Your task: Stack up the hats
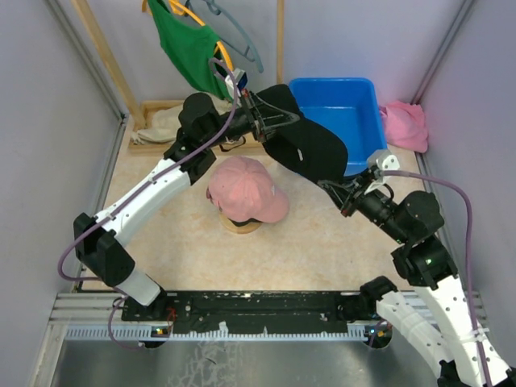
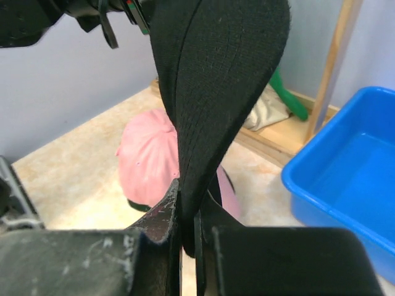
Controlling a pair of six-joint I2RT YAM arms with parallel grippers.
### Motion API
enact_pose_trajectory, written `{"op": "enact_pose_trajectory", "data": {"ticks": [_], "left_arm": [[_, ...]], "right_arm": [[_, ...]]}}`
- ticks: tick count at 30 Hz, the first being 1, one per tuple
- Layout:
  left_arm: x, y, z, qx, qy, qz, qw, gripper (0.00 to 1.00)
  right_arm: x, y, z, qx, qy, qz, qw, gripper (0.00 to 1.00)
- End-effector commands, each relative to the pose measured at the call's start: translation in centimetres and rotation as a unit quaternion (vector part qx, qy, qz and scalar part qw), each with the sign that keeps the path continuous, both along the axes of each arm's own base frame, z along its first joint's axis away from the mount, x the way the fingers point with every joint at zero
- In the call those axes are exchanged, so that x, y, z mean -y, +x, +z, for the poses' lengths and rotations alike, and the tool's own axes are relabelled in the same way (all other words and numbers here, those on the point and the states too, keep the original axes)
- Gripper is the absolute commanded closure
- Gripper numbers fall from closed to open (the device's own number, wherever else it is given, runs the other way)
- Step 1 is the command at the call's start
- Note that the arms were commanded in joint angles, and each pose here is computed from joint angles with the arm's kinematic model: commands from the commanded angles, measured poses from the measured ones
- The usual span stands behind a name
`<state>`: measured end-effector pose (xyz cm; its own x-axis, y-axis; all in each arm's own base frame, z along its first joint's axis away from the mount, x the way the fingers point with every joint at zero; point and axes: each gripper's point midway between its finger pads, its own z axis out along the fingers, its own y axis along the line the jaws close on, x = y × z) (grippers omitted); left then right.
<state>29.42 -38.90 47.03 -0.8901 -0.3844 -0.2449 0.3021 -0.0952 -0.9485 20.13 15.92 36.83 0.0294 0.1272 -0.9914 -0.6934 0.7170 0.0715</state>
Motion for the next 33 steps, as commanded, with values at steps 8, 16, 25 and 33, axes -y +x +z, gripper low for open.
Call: {"op": "enact_pose_trajectory", "data": {"ticks": [8,16,25,33], "left_arm": [[-4.6,0.3,0.9,0.025,-0.014,0.034,0.999,1.0],[-5.6,0.5,1.7,0.053,-0.01,0.038,0.998,0.67],[-15.2,3.3,4.8,0.168,0.12,0.229,0.951,0.35],[-21.0,1.6,-5.4,0.152,0.263,0.264,0.915,0.28]], "right_arm": [[2.9,-5.0,12.2,0.11,0.12,-0.013,0.987,1.0],[1.6,-4.2,11.8,0.082,0.13,0.013,0.988,1.0],[0.4,-3.5,13.3,0.033,0.157,0.035,0.986,1.0],[-1.6,-3.6,15.1,-0.007,0.169,0.093,0.981,1.0]]}}
